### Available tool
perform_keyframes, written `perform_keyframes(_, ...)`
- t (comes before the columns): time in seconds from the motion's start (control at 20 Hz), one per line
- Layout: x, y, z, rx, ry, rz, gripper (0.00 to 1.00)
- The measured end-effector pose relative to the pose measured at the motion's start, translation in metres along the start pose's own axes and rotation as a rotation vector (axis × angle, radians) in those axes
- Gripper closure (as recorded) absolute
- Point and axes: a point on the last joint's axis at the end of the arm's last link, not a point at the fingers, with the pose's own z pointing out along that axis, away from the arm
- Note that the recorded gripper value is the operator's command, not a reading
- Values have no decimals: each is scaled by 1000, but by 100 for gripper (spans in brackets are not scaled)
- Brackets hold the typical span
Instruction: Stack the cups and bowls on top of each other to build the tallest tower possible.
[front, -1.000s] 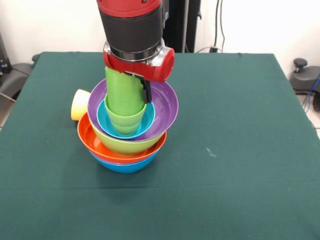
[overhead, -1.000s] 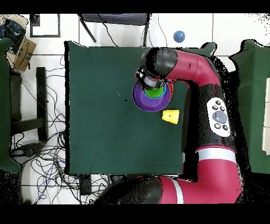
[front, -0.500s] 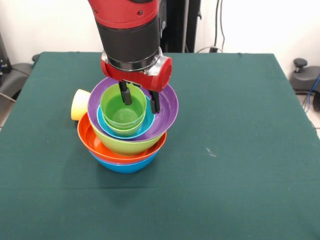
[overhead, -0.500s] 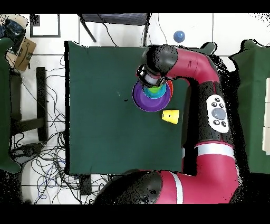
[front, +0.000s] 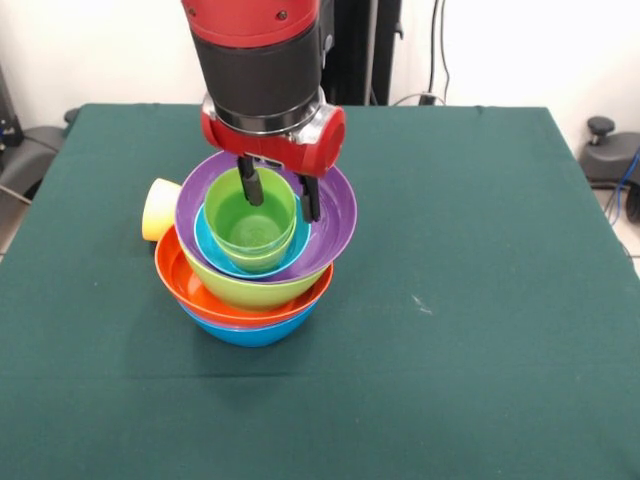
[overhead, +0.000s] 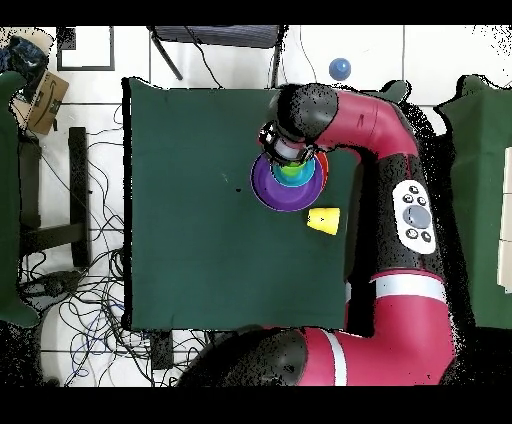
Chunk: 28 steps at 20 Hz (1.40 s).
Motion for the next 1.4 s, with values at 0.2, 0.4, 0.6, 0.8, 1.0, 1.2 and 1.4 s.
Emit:
perform_keyframes(0.2,1,1,-9,1,-11,-2,0)
perform_keyframes(0.4,3,1,-27,1,-32,-5,0)
perform_keyframes(0.6,6,1,-46,2,-54,-8,0)
perform_keyframes(0.8,10,1,-56,4,-63,-11,0)
perform_keyframes(1.0,13,-3,-61,4,-71,-8,0)
perform_keyframes(1.2,11,-14,-57,0,-66,5,0)
perform_keyframes(1.4,11,-26,-52,-7,-52,17,0)
